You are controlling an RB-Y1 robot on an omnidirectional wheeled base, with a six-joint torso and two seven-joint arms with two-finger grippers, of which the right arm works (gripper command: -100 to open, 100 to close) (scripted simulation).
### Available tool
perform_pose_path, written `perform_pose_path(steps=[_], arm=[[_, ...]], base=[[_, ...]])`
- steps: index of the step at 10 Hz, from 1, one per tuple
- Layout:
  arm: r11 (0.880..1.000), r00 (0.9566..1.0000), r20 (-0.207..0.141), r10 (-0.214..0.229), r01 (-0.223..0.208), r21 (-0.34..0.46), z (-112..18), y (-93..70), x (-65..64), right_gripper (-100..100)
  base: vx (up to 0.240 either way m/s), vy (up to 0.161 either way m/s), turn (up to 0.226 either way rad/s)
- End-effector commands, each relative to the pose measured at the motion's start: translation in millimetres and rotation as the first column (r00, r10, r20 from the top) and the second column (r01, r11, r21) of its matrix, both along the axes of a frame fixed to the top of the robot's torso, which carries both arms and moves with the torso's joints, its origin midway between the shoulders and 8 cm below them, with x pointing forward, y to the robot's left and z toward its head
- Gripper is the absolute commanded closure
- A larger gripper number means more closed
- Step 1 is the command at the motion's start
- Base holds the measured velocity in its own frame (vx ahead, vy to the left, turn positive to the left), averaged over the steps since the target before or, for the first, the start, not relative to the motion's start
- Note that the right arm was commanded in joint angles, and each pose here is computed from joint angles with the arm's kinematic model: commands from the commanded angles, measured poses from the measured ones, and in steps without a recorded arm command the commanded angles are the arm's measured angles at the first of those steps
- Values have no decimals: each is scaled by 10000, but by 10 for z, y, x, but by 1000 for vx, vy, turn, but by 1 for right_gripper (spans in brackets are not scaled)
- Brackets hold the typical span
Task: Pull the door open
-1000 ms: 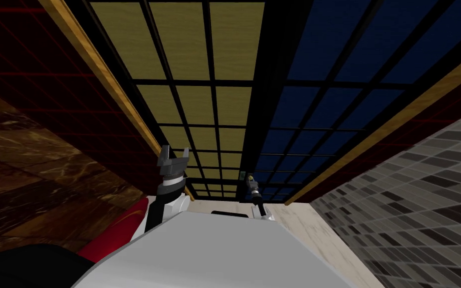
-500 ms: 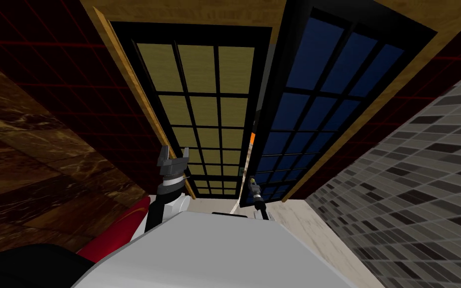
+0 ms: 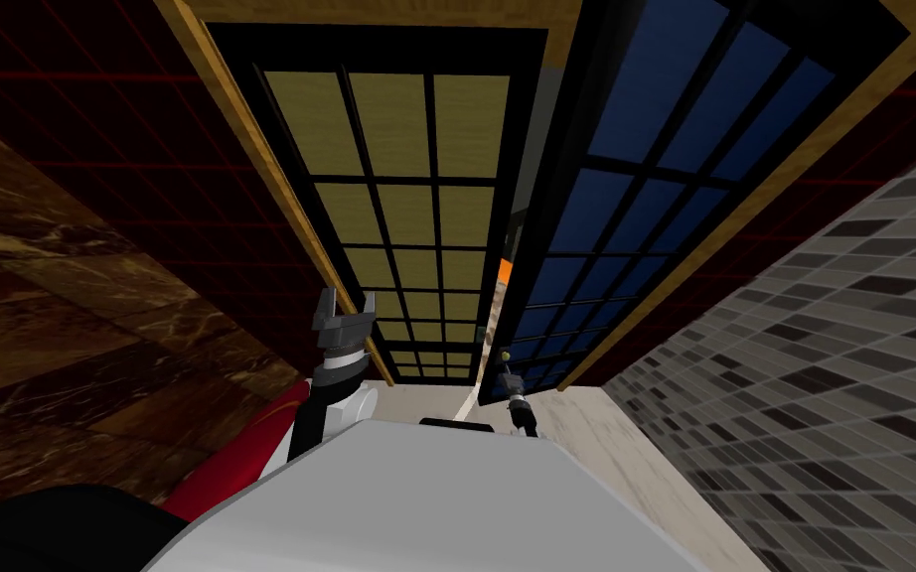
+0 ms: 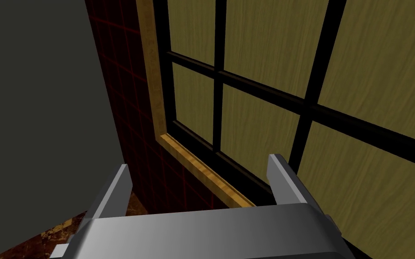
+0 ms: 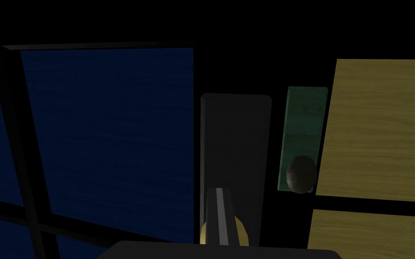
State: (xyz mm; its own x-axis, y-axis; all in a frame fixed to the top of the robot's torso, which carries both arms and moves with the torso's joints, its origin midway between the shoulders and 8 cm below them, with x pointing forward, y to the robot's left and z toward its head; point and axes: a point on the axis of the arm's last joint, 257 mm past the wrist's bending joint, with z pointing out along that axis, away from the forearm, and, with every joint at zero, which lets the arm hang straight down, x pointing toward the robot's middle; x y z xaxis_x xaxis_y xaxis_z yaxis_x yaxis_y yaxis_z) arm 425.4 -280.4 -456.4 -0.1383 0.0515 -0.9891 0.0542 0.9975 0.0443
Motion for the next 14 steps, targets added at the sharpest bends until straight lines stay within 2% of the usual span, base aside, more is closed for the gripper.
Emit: perform_pose_path(steps=[1, 3, 5, 7, 8, 9, 10, 11, 12, 14], arm=[[9999, 10000, 4, 82, -82, -98, 6, -79, -23, -100], [9993, 9993, 210, 303, -298, -232, 90, -161, 21, -100], [9976, 9967, 529, 619, -601, -339, 220, -202, 108, -100], [9948, 9915, 875, 964, -930, -420, 365, -208, 207, -100], [9922, 9866, 1105, 1201, -1156, -466, 463, -197, 274, -100], [9922, 9866, 1105, 1201, -1156, -466, 463, -197, 274, -100], [9893, 9809, 1321, 1426, -1371, -505, 557, -179, 336, -100], [9911, 9846, 1173, 1293, -1245, -475, 492, -194, 303, -100], [9944, 9894, 1056, 995, -952, -455, 440, -442, 172, -100], [9947, 9907, 944, 977, -942, -411, 395, -440, 144, -100]], base=[[-191, 29, 107], [-201, 16, 106], [-205, -22, 136], [-178, -88, 115], [-208, -110, 177], [-138, -83, 49], [-104, -85, 67], [-50, -46, 25], [38, 11, 101], [52, 23, 27]])
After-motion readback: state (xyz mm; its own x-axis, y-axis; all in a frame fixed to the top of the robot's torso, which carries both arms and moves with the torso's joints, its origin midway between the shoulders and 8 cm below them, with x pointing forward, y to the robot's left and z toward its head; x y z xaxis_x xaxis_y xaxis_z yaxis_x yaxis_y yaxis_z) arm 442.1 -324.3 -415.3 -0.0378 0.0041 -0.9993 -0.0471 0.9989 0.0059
